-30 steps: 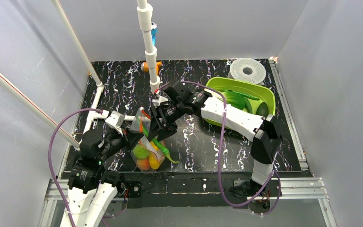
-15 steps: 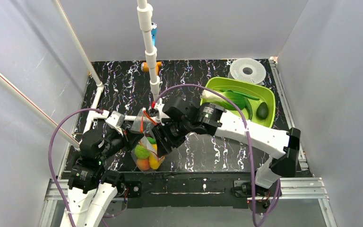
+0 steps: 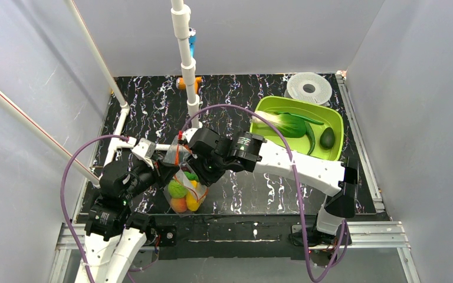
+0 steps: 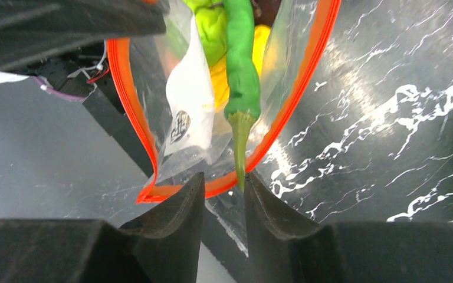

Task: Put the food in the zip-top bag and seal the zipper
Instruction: Adjust the fake vegetable in the zipper food storage bag.

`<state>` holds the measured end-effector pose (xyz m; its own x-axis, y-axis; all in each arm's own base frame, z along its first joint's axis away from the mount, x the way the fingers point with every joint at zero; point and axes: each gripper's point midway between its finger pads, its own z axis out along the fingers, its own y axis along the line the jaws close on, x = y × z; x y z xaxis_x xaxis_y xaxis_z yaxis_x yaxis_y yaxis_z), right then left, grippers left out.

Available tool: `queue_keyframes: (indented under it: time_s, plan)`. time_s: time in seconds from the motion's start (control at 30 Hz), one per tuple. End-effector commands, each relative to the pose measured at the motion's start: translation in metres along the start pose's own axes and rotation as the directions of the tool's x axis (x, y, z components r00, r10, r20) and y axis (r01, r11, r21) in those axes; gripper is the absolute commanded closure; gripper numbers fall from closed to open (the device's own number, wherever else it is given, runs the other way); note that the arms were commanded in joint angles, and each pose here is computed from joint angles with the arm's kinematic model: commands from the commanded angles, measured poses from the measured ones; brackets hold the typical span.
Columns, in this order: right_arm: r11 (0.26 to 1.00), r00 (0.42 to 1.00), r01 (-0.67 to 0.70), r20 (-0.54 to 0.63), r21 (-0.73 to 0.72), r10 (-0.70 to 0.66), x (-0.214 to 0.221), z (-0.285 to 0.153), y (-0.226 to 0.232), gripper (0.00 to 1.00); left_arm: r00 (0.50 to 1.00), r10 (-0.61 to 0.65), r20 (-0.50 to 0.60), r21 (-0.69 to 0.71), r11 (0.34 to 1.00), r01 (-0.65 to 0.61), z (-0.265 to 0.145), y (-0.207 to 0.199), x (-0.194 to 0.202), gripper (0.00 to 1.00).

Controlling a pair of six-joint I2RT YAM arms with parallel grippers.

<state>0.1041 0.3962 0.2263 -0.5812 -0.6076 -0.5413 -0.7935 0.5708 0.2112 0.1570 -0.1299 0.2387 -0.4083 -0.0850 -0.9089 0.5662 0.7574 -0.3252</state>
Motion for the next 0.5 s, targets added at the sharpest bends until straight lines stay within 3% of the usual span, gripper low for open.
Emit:
queue_keyframes:
  time_s: [0.0, 0.47]
  plan:
    - [0.996, 0.993, 0.08, 0.086, 0.048, -0.084, -0.027, -0.011, -0.004, 0.63, 1.0, 0.004, -0.001, 0.012, 1.0, -0.004, 0.003, 0.0, -0.001, 1.0]
    - [0.985, 0.985, 0.17, 0.012, -0.012, -0.17, -0.015, 0.018, 0.003, 0.64, 1.0, 0.008, 0.003, 0.012, 1.0, -0.008, 0.002, -0.001, -0.001, 1.0]
